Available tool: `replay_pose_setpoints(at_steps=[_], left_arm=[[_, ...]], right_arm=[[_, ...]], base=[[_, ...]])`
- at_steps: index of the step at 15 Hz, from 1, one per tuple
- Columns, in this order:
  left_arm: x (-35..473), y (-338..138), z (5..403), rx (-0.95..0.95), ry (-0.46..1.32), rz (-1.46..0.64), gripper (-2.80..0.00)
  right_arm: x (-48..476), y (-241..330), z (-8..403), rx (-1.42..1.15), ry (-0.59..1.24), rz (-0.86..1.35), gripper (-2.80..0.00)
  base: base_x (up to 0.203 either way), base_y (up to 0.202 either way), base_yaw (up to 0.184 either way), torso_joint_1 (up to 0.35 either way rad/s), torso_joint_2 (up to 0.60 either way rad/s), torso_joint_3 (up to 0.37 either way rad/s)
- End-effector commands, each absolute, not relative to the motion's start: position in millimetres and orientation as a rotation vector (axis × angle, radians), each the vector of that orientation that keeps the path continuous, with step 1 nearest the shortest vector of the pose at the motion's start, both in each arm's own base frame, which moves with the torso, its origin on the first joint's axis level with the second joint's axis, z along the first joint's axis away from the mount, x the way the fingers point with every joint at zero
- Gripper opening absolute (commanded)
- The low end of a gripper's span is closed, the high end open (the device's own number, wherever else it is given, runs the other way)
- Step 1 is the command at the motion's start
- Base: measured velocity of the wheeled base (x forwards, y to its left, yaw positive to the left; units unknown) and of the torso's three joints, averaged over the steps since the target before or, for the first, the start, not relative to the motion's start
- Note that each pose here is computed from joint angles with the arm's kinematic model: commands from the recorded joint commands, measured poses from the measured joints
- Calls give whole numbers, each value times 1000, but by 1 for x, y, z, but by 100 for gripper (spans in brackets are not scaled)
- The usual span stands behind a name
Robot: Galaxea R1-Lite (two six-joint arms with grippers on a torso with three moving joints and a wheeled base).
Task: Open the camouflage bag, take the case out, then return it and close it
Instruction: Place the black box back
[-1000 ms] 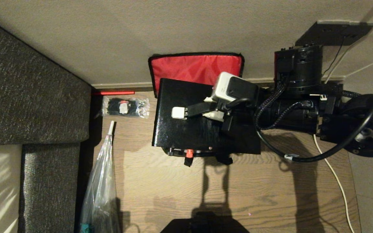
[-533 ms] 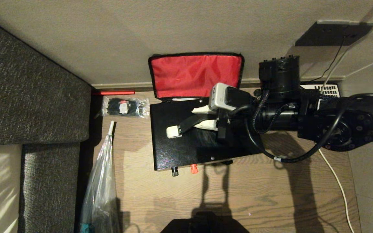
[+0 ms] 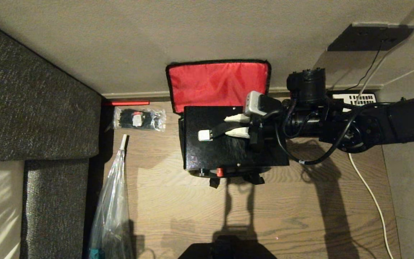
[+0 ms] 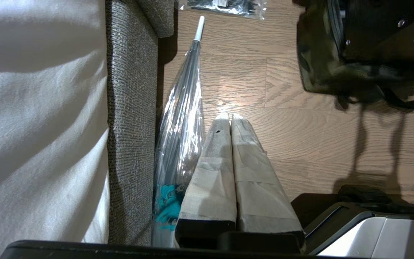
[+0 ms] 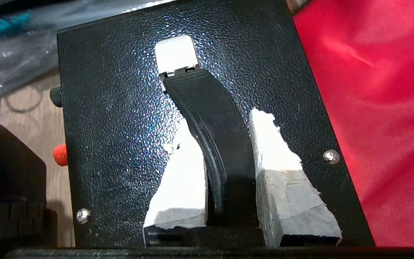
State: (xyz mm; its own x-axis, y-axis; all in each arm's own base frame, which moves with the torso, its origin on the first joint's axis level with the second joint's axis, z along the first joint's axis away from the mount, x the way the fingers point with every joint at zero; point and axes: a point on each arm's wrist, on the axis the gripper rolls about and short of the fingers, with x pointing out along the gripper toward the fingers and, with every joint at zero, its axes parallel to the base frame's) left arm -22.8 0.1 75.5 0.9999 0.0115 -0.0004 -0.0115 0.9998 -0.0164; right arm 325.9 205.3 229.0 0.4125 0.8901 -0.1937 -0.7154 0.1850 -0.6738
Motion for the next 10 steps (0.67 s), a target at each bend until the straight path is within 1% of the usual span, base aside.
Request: replay_pose_setpoints(at_steps=[1,10], left_arm=[[-23,0,75,-17,1,12,-280],[-23,0,75,-17,1,12,-280]], right_arm=[[338,201,224,-780,-254,1139,-280],[342,203,212,-772,-229,1158,-280]], base=[[0,0,0,0,0,0],[0,0,0,0,0,0]])
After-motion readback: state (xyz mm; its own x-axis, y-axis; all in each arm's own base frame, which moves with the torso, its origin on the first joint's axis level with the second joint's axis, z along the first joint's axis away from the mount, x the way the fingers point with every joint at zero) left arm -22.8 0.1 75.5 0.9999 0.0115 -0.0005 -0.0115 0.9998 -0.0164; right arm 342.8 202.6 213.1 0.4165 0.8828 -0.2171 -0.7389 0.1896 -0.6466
